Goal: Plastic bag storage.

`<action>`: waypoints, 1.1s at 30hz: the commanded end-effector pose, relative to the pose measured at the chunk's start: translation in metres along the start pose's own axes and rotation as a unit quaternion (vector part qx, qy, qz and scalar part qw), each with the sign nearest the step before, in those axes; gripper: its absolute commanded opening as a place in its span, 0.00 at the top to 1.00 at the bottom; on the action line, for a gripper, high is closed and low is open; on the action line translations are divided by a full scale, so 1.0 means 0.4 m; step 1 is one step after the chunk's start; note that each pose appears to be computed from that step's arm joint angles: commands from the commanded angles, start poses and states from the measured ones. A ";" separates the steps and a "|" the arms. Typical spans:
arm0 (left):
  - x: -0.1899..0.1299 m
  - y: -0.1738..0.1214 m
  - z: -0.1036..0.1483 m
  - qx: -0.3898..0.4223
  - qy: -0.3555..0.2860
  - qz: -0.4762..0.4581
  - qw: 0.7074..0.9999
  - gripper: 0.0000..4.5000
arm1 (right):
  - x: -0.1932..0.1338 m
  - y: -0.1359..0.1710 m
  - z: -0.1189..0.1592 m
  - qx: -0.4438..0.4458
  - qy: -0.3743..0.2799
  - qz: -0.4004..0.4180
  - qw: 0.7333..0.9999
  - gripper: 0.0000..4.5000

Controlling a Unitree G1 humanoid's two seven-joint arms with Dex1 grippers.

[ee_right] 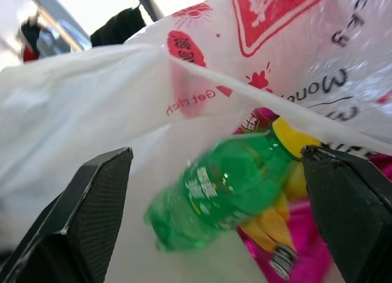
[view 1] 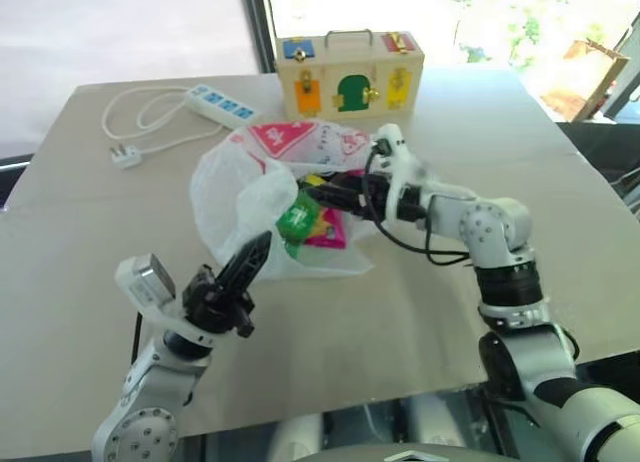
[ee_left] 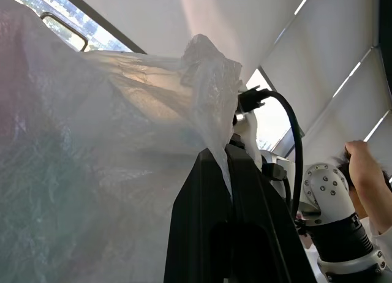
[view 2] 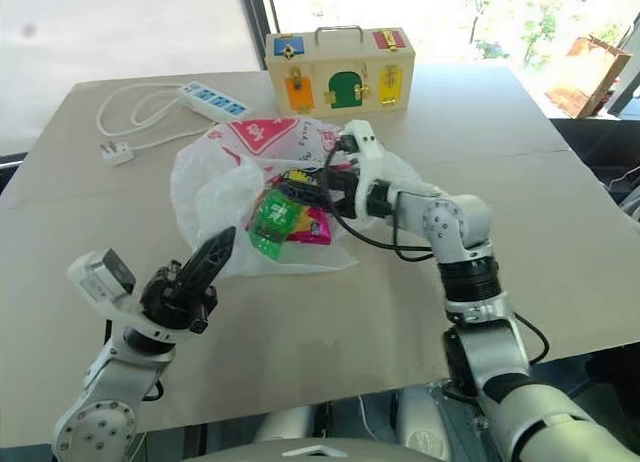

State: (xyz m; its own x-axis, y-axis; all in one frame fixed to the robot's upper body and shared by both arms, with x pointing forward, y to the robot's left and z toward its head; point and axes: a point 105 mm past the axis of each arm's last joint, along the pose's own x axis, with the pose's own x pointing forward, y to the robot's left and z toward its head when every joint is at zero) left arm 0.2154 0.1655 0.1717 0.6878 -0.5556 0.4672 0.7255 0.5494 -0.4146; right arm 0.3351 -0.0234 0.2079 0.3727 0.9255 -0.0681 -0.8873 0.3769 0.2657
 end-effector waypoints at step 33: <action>-0.010 0.000 0.016 0.020 0.018 0.006 1.000 1.00 | -0.176 -0.153 -0.002 -0.021 -0.041 -0.064 0.997 1.00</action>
State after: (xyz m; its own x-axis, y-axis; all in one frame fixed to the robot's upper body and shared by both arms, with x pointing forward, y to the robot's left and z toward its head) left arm 0.2150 0.1706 0.1630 0.7188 -0.5628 0.4083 0.6953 0.5821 -0.4216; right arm 0.3743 -0.1106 0.1732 0.5486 0.8302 -0.0986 -0.7991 0.5554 0.2300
